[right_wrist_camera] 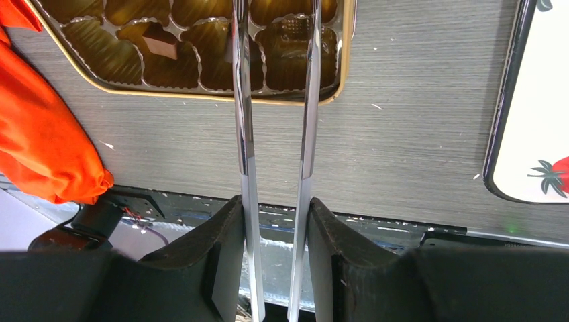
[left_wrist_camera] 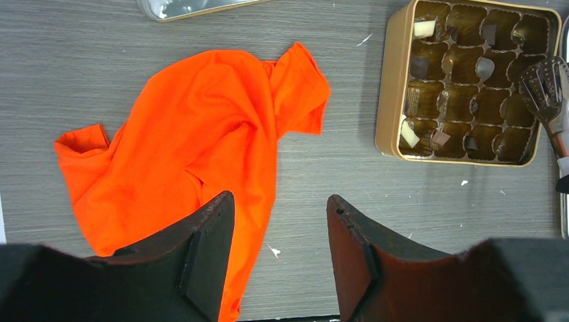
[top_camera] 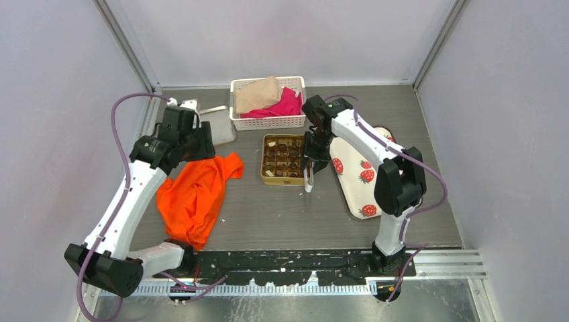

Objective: Pack the chocolate
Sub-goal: Place the fake chocolate in the packing box, then pick up the fake chocolate from the plate, then place the fake chocolate in the packing box.

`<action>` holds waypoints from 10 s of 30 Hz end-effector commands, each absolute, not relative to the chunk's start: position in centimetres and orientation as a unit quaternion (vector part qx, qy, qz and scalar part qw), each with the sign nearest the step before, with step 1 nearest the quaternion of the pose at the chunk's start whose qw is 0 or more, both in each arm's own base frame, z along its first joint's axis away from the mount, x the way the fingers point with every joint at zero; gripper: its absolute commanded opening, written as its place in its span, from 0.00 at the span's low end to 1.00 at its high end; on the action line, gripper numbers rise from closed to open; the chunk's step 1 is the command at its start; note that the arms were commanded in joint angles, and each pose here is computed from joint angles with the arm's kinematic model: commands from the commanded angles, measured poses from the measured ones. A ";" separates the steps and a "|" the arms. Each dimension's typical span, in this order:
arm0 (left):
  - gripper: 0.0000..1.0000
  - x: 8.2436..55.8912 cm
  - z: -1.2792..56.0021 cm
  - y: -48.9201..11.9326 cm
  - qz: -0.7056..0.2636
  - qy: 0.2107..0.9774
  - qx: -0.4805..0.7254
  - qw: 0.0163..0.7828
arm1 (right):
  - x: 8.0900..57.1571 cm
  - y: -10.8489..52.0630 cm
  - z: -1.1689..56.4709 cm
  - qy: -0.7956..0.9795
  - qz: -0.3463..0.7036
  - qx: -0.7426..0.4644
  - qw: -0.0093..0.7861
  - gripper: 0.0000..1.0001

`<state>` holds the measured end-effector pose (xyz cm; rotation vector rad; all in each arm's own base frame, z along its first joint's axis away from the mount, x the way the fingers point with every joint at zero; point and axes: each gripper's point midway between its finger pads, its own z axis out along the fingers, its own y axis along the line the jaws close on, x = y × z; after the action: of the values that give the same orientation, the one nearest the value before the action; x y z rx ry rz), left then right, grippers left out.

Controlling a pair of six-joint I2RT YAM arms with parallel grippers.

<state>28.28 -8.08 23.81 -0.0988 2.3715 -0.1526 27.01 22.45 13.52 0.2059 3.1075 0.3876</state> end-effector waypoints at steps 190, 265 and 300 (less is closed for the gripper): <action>0.54 29.1 24.2 -8.9 -0.092 0.912 -0.027 0.399 | 22.1 -3.1 9.2 0.916 0.065 0.395 0.016 0.47; 0.54 30.4 26.6 -8.2 -0.079 0.897 -0.045 0.432 | 22.9 20.0 14.7 0.991 0.121 -0.052 -0.016 0.01; 0.54 29.8 26.7 -7.3 -0.068 0.893 -0.048 0.442 | 24.0 21.4 13.7 0.990 0.124 -0.064 -0.020 0.38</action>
<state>29.33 -7.78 24.50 -0.1184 2.3051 -0.1661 23.39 20.84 12.35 -0.1784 3.2031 0.3578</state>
